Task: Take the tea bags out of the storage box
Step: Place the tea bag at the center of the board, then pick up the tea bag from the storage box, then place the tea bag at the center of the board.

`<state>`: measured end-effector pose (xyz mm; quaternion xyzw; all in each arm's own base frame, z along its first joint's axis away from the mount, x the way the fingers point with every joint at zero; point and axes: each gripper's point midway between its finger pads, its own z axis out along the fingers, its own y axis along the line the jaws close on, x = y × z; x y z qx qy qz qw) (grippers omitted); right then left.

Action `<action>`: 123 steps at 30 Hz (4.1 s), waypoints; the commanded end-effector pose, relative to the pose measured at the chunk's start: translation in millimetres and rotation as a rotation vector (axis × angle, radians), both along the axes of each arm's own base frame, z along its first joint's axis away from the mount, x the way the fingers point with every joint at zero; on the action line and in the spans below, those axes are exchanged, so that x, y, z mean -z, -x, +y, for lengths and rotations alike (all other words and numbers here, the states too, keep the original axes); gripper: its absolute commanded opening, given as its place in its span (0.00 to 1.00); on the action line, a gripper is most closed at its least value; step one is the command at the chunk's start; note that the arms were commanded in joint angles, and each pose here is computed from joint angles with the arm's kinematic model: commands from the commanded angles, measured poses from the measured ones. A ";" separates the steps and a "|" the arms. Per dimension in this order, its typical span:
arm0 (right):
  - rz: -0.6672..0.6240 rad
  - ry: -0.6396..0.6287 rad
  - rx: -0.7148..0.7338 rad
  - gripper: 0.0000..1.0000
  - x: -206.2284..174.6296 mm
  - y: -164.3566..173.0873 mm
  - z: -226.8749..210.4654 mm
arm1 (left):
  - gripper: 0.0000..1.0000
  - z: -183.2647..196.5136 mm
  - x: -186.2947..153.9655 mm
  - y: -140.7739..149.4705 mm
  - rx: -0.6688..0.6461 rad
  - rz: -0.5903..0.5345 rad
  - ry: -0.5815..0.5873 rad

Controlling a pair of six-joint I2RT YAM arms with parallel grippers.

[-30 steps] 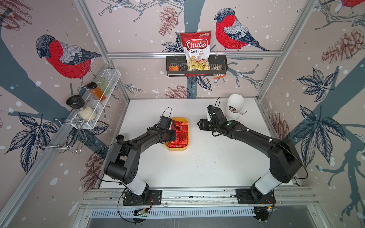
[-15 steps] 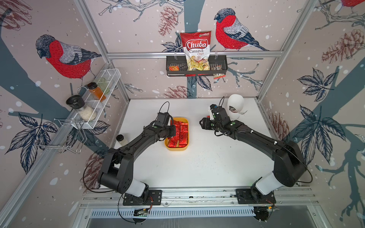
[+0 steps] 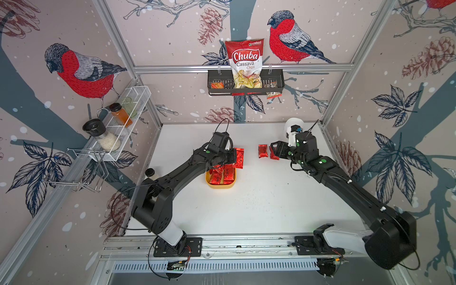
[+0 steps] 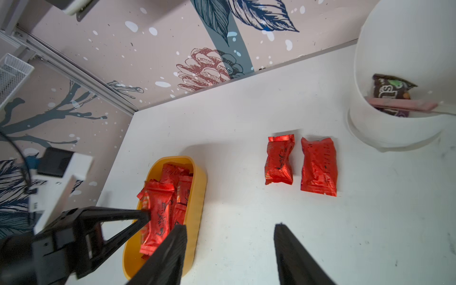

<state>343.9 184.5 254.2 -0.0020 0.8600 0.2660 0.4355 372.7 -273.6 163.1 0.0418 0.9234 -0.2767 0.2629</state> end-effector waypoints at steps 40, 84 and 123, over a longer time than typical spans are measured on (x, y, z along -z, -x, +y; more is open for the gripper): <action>0.045 0.014 -0.060 0.66 18.6 21.7 8.2 | 0.37 -60.4 48.5 -115.1 -0.024 -0.019 -0.090; 0.147 0.049 -0.283 0.65 64.0 28.8 118.1 | 0.30 64.0 111.1 28.3 -0.064 0.153 -0.085; -0.021 0.010 0.003 0.65 -13.4 46.8 -35.5 | 0.00 -142.0 46.1 -8.1 0.105 0.075 0.164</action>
